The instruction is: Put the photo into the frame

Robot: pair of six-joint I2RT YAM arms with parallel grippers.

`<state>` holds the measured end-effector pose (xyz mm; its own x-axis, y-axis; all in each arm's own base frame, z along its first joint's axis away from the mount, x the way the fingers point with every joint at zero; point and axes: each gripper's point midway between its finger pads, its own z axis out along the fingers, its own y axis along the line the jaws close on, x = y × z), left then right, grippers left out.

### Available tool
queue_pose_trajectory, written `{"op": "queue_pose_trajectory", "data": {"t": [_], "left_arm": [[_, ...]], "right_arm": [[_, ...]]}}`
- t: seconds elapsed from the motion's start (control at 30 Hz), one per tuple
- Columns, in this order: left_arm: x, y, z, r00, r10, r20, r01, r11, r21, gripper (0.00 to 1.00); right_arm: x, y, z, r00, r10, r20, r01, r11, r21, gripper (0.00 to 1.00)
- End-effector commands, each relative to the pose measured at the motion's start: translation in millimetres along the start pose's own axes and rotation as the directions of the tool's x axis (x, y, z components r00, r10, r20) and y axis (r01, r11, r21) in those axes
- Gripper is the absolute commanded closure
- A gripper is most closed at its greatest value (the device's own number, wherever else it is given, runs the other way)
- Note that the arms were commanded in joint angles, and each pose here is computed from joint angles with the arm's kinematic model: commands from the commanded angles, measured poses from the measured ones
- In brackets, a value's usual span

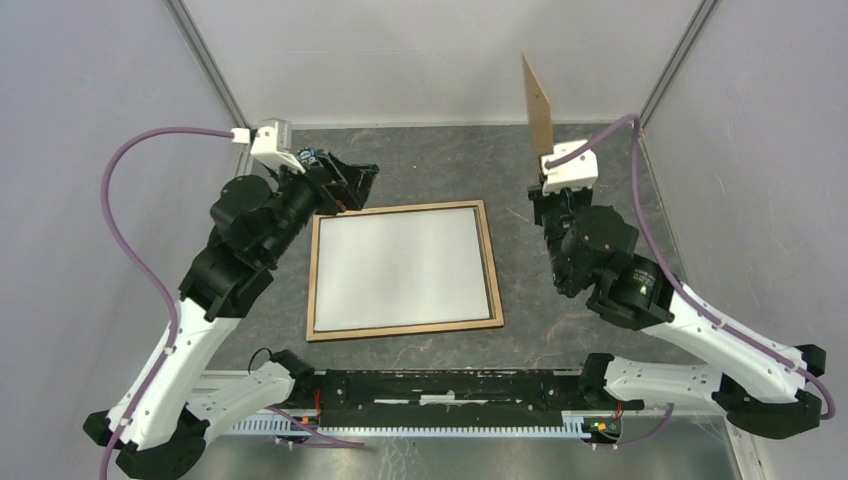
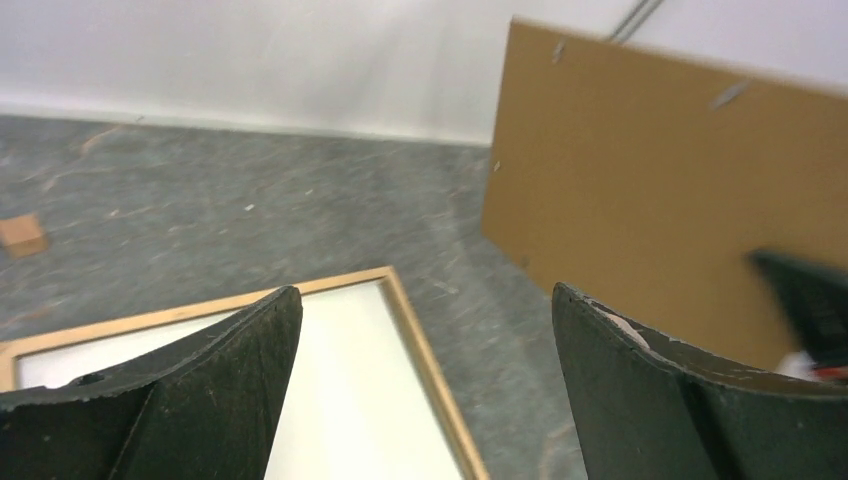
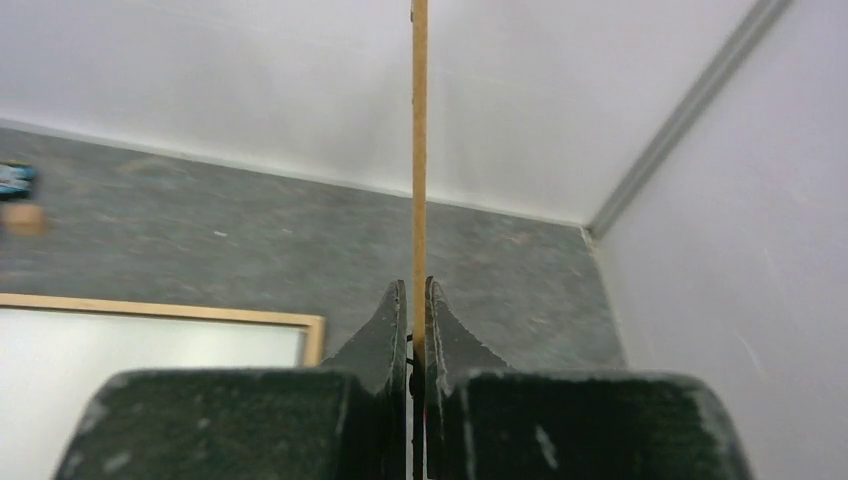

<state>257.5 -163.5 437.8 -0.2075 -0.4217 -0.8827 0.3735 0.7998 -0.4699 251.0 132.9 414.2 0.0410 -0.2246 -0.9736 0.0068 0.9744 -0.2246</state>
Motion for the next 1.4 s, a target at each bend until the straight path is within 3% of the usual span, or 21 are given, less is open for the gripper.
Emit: {"op": "queue_pose_trajectory", "data": {"t": [0.0, 0.23, 0.33, 0.5, 0.6, 0.83, 0.93, 1.13, 1.37], "left_arm": [[1.0, 30.3, -2.0, 0.990, 0.133, 0.046, -0.127, 0.986, -0.107, 0.00], [-4.9, 44.2, -26.9, 0.981, 0.146, 0.128, -0.128, 0.982, -0.142, 0.00], [-10.2, 46.2, -36.0, 0.976, 0.138, 0.169, -0.114, 0.983, -0.145, 0.00], [-13.5, 50.2, -40.8, 0.971, 0.145, 0.189, -0.115, 0.980, -0.163, 0.00], [-10.3, 51.1, -38.8, 0.973, 0.149, 0.178, -0.121, 0.979, -0.163, 0.00], [-3.3, 53.4, -30.1, 0.978, 0.146, 0.147, -0.121, 0.979, -0.163, 0.00], [-0.4, 53.9, -25.8, 0.982, 0.134, 0.134, -0.113, 0.982, -0.153, 0.00], [5.3, 56.0, -18.0, 0.986, 0.126, 0.110, -0.109, 0.982, -0.153, 0.00], [10.2, 54.9, -12.9, 0.990, 0.112, 0.091, -0.099, 0.986, -0.137, 0.00]], "right_arm": [[-52.8, 26.0, 0.5, 0.983, 0.185, 0.024, -0.178, 0.969, -0.170, 1.00], [-83.7, 78.8, 10.8, 0.929, 0.365, -0.066, -0.363, 0.860, -0.358, 1.00], [-80.8, 94.0, 26.8, 0.883, 0.448, -0.141, -0.461, 0.767, -0.447, 1.00], [-56.5, 121.3, 45.7, 0.738, 0.563, -0.372, -0.658, 0.480, -0.580, 1.00], [-28.1, 128.3, 50.8, 0.612, 0.602, -0.513, -0.761, 0.271, -0.589, 1.00], [38.6, 146.1, 55.0, 0.403, 0.595, -0.695, -0.885, 0.060, -0.462, 1.00], [66.7, 157.2, 53.5, 0.327, 0.568, -0.755, -0.919, 0.006, -0.393, 1.00], [105.8, 163.6, 53.1, 0.236, 0.529, -0.816, -0.954, -0.033, -0.297, 1.00], [152.2, 168.0, 55.2, 0.171, 0.488, -0.856, -0.979, -0.015, -0.204, 1.00]]}}
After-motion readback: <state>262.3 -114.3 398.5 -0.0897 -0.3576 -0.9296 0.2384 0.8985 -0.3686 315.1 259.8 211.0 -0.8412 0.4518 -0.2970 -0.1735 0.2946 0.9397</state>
